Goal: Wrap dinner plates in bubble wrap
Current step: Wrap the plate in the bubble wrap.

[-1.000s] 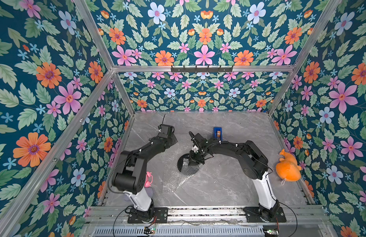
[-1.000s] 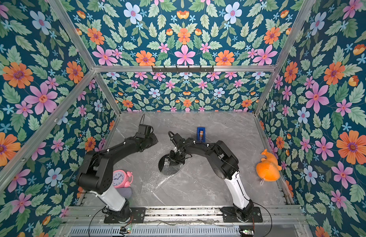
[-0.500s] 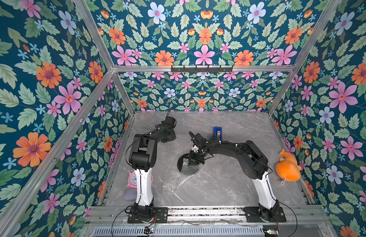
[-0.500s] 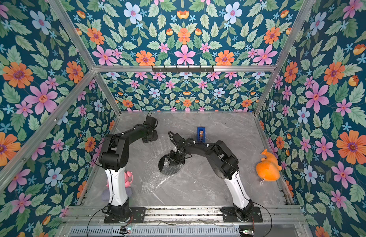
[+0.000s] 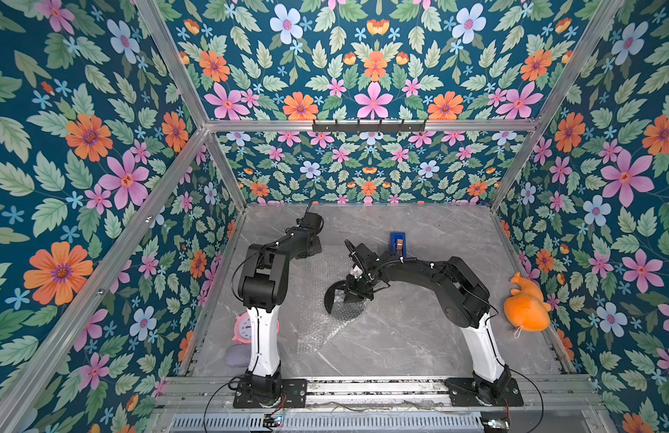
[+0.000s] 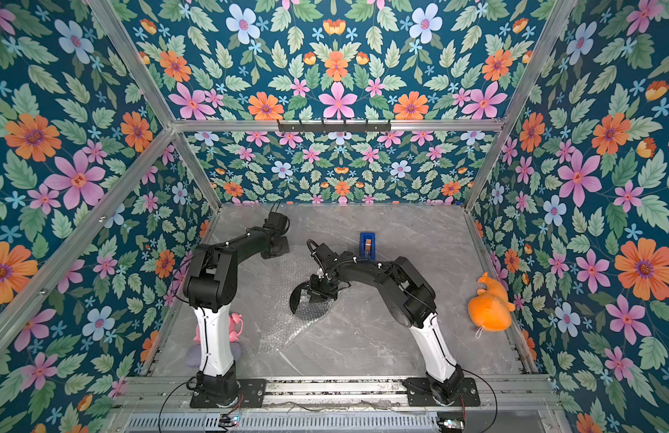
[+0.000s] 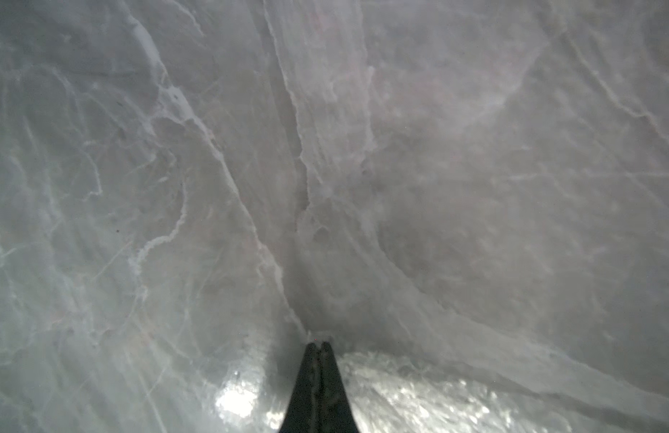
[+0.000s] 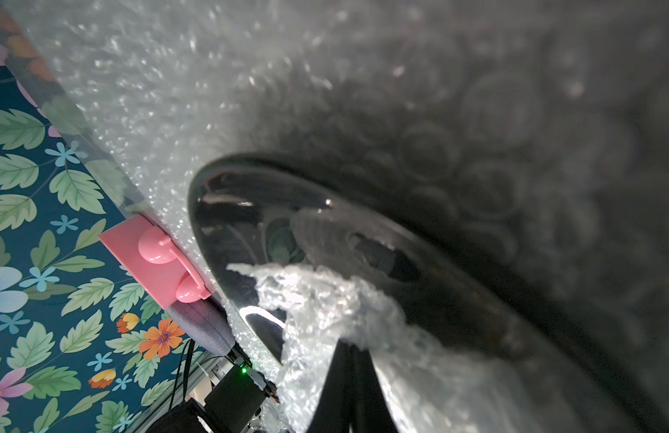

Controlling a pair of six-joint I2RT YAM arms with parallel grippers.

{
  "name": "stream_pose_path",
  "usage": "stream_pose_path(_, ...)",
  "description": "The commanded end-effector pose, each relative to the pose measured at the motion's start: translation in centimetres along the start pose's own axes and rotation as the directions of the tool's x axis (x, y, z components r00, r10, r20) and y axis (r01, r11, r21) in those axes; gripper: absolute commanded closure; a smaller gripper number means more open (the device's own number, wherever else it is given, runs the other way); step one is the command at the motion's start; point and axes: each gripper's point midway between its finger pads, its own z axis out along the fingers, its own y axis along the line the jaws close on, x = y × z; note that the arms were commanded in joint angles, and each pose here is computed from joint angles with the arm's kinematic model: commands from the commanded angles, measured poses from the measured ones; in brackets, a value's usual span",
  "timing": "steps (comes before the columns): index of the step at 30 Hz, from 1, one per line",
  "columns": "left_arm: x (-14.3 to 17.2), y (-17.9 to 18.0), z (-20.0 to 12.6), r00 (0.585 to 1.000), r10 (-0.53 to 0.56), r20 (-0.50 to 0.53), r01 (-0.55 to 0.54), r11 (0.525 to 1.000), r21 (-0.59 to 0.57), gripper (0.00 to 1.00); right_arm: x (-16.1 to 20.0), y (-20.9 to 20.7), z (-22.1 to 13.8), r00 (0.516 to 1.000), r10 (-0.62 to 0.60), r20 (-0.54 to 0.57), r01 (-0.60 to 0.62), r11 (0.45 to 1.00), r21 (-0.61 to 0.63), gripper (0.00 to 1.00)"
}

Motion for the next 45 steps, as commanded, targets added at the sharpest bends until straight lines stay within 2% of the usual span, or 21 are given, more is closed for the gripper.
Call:
stream_pose_path(1,5.4,0.4,0.7,0.98,0.025,-0.197,-0.021,1.0,0.022,1.0,-0.6,-4.2,0.5,0.997,0.052,0.064,-0.062,0.983,0.171,0.99)
stream_pose_path(3,4.3,0.0,-0.6,0.988,-0.012,-0.151,0.02,0.998,0.054,1.0,-0.6,-4.3,0.5,0.997,0.054,0.063,-0.064,0.983,0.173,0.99)
stream_pose_path(6,1.7,-1.8,-4.2,0.993,-0.099,-0.071,0.111,0.975,0.19,1.0,-0.6,-4.3,0.6,0.997,0.052,0.062,-0.062,0.983,0.173,0.99)
stream_pose_path(7,0.8,-2.7,-5.8,0.989,-0.137,-0.051,0.146,0.954,0.264,1.0,-0.6,-4.3,0.6,0.997,0.051,0.063,-0.061,0.983,0.172,0.99)
stream_pose_path(9,-0.4,-4.7,-9.2,0.977,-0.212,-0.029,0.204,0.88,0.43,1.0,-0.5,-4.5,0.9,0.997,0.054,0.058,-0.064,0.983,0.173,0.99)
stream_pose_path(11,-0.4,-6.0,-12.3,0.96,-0.278,-0.039,0.254,0.799,0.546,1.0,-0.5,-4.5,1.2,0.997,0.058,0.057,-0.067,0.984,0.166,0.99)
stream_pose_path(13,0.9,-6.9,-14.2,0.95,-0.303,-0.075,0.284,0.738,0.612,1.0,-0.6,-4.5,1.3,0.997,0.06,0.058,-0.068,0.985,0.161,0.99)
stream_pose_path(15,3.1,-7.4,-15.1,0.943,-0.312,-0.118,0.312,0.698,0.645,1.0,-0.6,-4.3,1.3,0.996,0.059,0.06,-0.067,0.986,0.151,0.99)
stream_pose_path(20,11.8,-9.1,-15.2,0.909,-0.288,-0.299,0.416,0.618,0.668,1.0,-0.7,-3.5,1.4,0.997,0.042,0.069,-0.049,0.993,0.108,0.99)
stream_pose_path(22,14.6,-9.2,-14.6,0.898,-0.282,-0.338,0.439,0.624,0.647,1.0,-0.7,-3.5,1.4,0.997,0.043,0.071,-0.05,0.993,0.104,0.99)
stream_pose_path(23,15.8,-8.8,-13.9,0.891,-0.293,-0.348,0.453,0.642,0.619,1.0,-0.7,-3.4,1.3,0.996,0.042,0.073,-0.05,0.993,0.103,0.99)
stream_pose_path(27,18.6,-5.8,-10.9,0.841,-0.393,-0.372,0.537,0.689,0.487,1.0,-0.7,-2.8,0.5,0.995,0.034,0.09,-0.042,0.995,0.09,0.99)
stream_pose_path(30,19.0,-5.0,-9.9,0.839,-0.411,-0.357,0.54,0.715,0.445,1.0,-0.7,-1.3,-1.4,0.992,0.009,0.123,-0.017,0.998,0.063,0.97)
stream_pose_path(35,18.8,-4.4,-9.5,0.855,-0.406,-0.324,0.514,0.749,0.417,1.0,0.7,0.0,-5.2,0.983,-0.043,0.177,0.032,0.997,0.064,0.85)
stream_pose_path(38,18.3,-4.6,-10.0,0.862,-0.399,-0.312,0.503,0.744,0.44,1.0,1.7,-1.8,-4.7,0.986,-0.032,0.162,0.017,0.996,0.091,0.85)
stream_pose_path(41,17.4,-5.3,-11.2,0.875,-0.384,-0.294,0.483,0.731,0.482,1.0,1.9,-3.5,-3.1,0.991,0.001,0.132,-0.016,0.993,0.116,0.9)
stream_pose_path(45,16.2,-6.6,-13.2,0.893,-0.358,-0.274,0.451,0.712,0.539,1.0,1.2,-3.8,-2.0,0.992,0.009,0.13,-0.025,0.992,0.122,0.93)
